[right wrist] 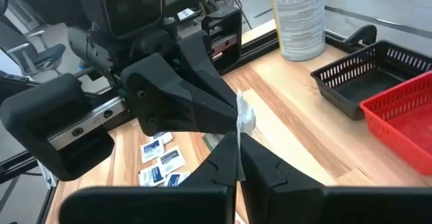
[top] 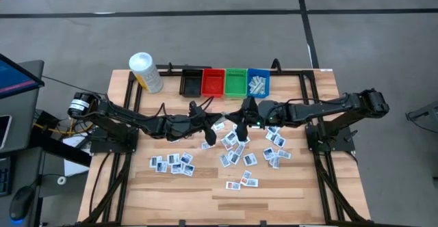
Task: Pick & Place First Aid Supplies
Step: Put the bandage pack into the blue bin
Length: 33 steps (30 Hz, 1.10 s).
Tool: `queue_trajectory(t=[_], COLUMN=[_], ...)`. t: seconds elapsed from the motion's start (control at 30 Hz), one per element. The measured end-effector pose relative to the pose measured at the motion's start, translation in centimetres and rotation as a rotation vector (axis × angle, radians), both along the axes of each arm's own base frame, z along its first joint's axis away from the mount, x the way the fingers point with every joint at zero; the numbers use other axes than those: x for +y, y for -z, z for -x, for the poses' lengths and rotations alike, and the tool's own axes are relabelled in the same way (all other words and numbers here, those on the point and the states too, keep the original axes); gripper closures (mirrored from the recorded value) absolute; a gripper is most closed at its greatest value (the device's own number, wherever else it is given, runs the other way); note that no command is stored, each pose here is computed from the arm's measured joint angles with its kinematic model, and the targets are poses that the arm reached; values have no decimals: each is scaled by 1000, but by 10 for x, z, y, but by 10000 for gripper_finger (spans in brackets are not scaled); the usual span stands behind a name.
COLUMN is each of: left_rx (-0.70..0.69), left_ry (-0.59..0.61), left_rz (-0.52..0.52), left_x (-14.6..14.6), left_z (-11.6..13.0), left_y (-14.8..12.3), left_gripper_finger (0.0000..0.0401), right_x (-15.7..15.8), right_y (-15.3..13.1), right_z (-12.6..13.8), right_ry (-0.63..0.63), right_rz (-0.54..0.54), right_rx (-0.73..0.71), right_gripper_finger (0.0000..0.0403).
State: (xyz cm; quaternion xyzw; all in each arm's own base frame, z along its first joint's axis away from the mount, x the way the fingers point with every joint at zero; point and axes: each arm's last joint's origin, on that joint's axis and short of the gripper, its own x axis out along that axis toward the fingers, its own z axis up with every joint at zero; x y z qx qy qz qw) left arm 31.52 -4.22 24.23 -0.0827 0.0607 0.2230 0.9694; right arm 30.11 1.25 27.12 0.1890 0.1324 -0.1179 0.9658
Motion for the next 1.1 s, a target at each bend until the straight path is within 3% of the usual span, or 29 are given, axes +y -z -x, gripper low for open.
queue_trajectory(t=[0.2, 0.4, 0.6, 0.9, 1.1], left_rx=[-2, 3, 50, -15, -57], left_ry=[-1, -4, -21, -23, -22], left_rz=[4, -4, -15, -4, 4], left_x=[0, 1, 8, 16, 22], left_z=[0, 0, 11, 59, 94], left_y=[0, 0, 15, 7, 10], left_gripper_finger=[366, 316, 285, 281, 283], right_x=[0, 0, -1, -4, -14], right_y=[0, 0, 1, 12, 18], right_z=[0, 0, 0, 6, 11], right_ry=[-3, 6, 38, 222, 351], right_rz=[-1, 0, -30, -44, 5], right_rx=[0, 0, -2, 97, 170], right_gripper_finger=[401, 402, 402, 403, 403])
